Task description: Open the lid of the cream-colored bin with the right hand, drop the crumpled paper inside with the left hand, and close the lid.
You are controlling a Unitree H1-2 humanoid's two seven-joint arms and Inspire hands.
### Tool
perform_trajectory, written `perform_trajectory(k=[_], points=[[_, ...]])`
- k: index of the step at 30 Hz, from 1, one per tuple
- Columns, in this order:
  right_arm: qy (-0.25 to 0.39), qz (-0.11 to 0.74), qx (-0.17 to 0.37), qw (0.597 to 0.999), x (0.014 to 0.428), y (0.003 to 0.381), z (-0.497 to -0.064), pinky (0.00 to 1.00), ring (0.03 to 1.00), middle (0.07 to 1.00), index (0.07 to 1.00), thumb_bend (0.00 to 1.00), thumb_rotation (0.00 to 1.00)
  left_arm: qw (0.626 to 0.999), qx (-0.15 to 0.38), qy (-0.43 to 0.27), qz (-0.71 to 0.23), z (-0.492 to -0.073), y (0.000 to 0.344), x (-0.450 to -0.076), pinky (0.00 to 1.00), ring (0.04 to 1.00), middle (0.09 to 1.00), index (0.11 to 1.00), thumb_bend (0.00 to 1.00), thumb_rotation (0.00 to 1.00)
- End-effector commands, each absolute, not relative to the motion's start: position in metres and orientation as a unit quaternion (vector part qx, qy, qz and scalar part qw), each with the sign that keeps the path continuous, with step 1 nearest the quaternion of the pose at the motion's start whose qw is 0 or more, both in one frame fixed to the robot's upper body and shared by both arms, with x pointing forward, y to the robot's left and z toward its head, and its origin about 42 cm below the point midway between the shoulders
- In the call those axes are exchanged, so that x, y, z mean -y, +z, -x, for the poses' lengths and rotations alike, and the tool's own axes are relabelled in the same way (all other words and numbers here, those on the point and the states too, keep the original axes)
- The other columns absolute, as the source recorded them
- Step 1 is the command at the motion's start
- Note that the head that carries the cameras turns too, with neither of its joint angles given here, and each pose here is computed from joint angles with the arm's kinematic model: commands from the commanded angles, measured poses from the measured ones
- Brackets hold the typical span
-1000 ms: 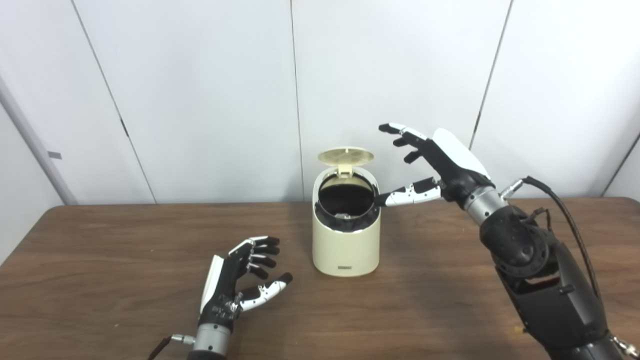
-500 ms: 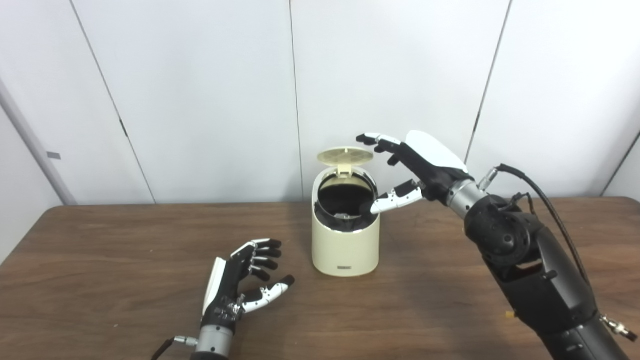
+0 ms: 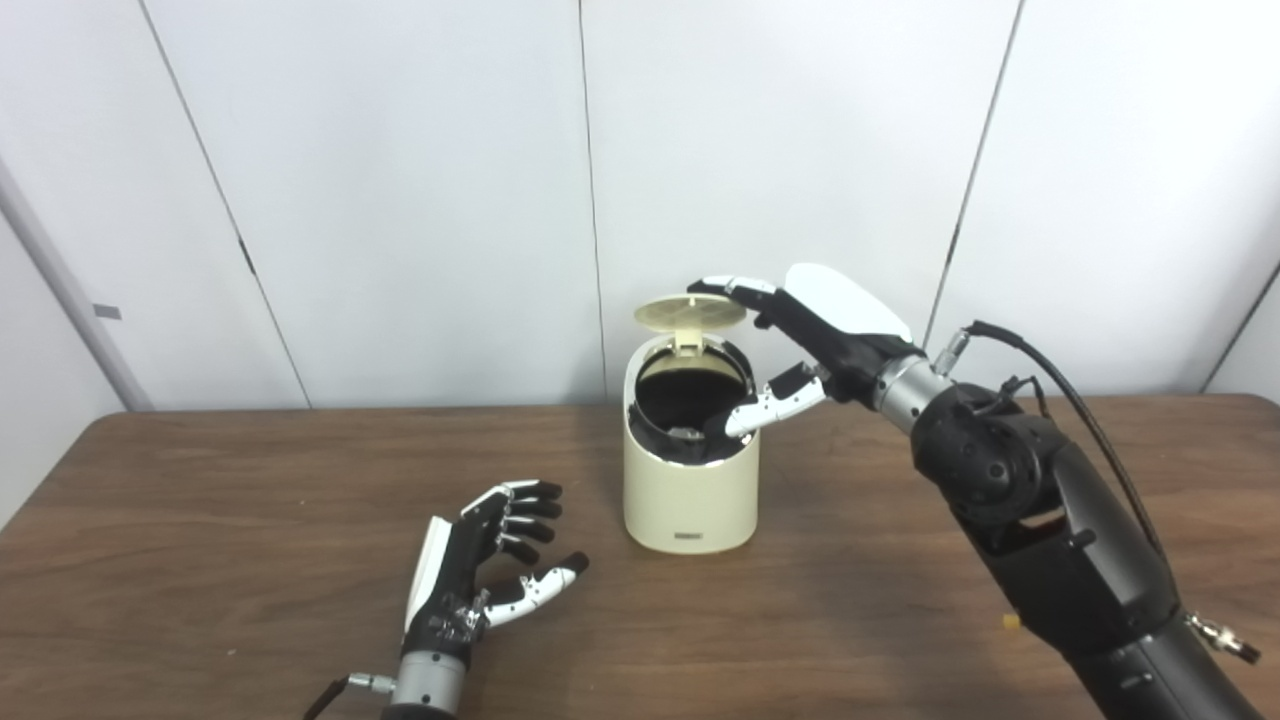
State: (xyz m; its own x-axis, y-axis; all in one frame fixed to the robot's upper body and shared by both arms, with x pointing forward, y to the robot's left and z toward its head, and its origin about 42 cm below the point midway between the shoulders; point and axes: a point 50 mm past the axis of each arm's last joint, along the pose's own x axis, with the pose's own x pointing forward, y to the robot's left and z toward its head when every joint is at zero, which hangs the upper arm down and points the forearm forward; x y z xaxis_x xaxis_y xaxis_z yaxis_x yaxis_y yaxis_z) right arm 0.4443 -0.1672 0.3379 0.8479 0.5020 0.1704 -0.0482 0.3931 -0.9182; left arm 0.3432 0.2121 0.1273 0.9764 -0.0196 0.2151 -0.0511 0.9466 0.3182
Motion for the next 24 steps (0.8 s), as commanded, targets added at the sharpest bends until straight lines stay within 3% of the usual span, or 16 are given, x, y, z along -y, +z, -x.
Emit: perform_trajectory(k=[1,11,24], points=[[0.163,0.531,0.278,0.784,0.159,0.375,-0.440,0.76,0.879,0.882,0.863,0.77,0.35,0.976,0.146,0.011,-0.159,-0.350,0.148,-0.209,0.51,0.601,0.666,0.694,0.67,0.02],[0.196,0.549,0.292,0.758,0.157,0.377,-0.425,0.76,0.876,0.873,0.858,0.76,0.34,0.976,0.147,0.011,-0.160,-0.350,0.150,-0.207,0.51,0.602,0.666,0.693,0.67,0.02],[0.209,0.574,0.294,0.735,0.171,0.368,-0.412,0.69,0.789,0.807,0.778,0.79,0.31,0.977,0.143,0.010,-0.156,-0.349,0.152,-0.206,0.51,0.598,0.662,0.685,0.66,0.01]])
